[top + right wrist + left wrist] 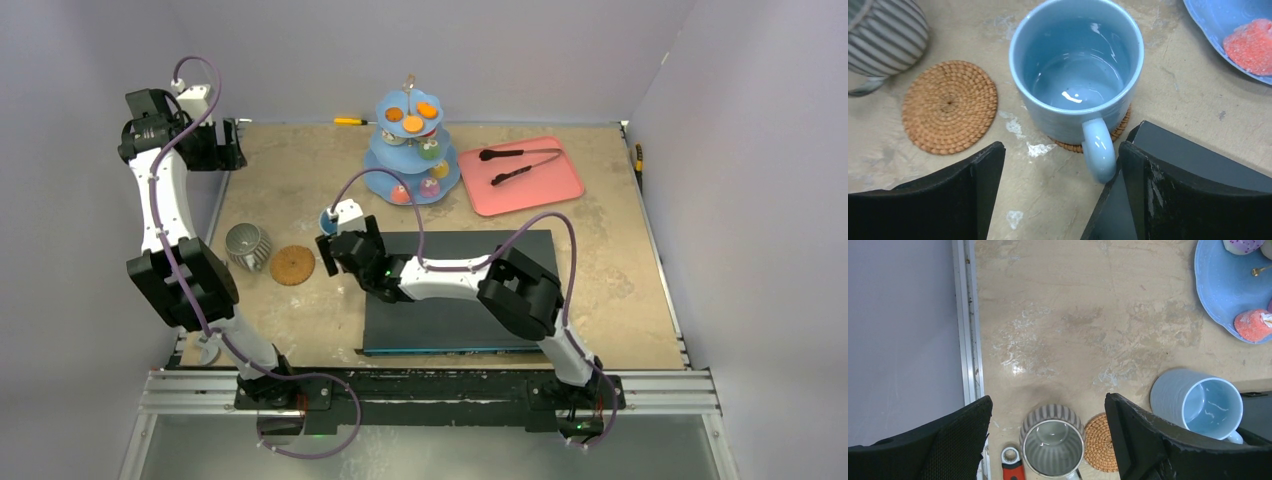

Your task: Serve the afternoon tea

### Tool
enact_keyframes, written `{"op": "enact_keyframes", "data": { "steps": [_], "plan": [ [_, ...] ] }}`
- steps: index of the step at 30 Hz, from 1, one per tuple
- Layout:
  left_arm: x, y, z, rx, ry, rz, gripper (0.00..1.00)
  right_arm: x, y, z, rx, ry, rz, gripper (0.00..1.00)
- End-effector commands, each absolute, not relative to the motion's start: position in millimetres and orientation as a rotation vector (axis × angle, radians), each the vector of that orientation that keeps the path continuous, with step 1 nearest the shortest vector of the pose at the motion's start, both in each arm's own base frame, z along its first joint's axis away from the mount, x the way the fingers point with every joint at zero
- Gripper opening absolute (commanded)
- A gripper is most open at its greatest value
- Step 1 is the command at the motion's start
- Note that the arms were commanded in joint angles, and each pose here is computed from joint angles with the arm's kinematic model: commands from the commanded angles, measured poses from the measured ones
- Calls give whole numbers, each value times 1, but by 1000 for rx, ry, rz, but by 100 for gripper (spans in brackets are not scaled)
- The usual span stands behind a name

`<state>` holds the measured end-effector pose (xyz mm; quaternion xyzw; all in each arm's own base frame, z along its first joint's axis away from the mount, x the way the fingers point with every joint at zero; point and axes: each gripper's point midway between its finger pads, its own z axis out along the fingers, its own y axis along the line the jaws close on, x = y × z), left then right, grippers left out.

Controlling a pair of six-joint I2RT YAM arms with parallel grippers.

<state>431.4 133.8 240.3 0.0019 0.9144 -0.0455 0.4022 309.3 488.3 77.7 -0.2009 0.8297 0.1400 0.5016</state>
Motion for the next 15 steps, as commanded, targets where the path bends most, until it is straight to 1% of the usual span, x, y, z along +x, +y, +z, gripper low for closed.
{"op": "enact_keyframes", "data": {
  "steps": [1,3,8,11,15],
  "plan": [
    [420,136,256,43,2282,-75,83,307,492,180,-353,1845,501,88],
    [418,140,246,56,2308,-50,82,305,497,201,-357,1810,542,88],
    [406,138,199,124,2406,-77,79,295,511,227,-407,1761,626,88],
    [401,137,179,178,2463,-98,76,287,535,230,-502,1725,704,88],
    [396,138,165,208,2503,-110,71,276,583,217,-679,1717,809,87]
  ]
}}
